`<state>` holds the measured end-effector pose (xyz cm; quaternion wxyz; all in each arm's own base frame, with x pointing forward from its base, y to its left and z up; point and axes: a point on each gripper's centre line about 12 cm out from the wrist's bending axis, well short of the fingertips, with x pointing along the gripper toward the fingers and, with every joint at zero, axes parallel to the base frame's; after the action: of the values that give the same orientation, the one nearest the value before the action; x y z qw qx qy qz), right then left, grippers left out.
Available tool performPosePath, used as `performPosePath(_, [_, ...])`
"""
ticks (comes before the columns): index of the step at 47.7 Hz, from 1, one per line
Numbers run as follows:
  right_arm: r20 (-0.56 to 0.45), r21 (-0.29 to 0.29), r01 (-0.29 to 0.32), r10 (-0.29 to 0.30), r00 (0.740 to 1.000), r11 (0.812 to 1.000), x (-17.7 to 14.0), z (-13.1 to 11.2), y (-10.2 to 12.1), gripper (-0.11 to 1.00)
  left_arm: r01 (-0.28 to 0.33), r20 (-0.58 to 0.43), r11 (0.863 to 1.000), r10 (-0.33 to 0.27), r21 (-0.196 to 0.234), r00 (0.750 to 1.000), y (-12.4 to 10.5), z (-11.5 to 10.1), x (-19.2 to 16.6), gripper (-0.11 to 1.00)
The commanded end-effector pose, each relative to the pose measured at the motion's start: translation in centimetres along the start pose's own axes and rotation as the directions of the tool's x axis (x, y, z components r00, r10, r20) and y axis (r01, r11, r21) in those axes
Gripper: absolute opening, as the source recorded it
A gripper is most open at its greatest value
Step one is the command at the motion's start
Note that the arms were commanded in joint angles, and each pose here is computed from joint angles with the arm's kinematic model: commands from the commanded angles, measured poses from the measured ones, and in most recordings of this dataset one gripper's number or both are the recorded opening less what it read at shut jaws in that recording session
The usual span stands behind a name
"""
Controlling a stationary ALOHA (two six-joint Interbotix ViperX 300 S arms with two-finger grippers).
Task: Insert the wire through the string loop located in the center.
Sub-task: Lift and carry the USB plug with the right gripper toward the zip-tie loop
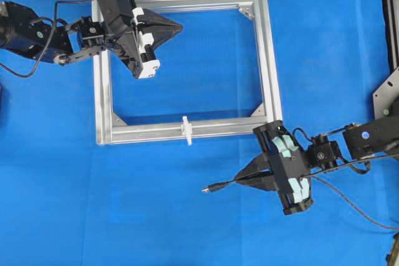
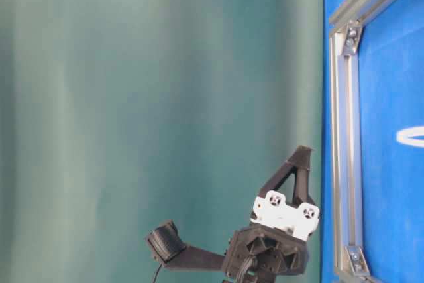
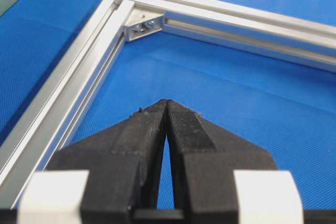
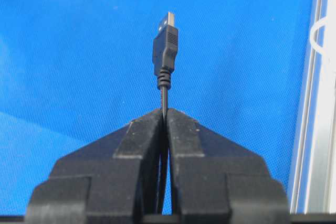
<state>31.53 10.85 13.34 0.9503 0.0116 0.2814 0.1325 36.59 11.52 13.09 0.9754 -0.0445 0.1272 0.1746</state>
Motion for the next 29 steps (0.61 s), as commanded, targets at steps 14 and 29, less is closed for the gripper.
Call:
performPosePath(14, [0.06,0.034,0.043,-0.045,0.997,0.998,-0.4,1.4,-1.8,-0.02,0.005,0.049,1.0,-0.005,-0.002,0.999,-0.1,1.7,-0.2,0.0])
performPosePath(29, [0.053,0.103,0.159,-0.165,0.985,0.982,-0.9,1.2,-6.4,-0.02,0.008,0.046,1.0,-0.008,-0.002,0.999,-0.3,1.5,-0.2,0.0])
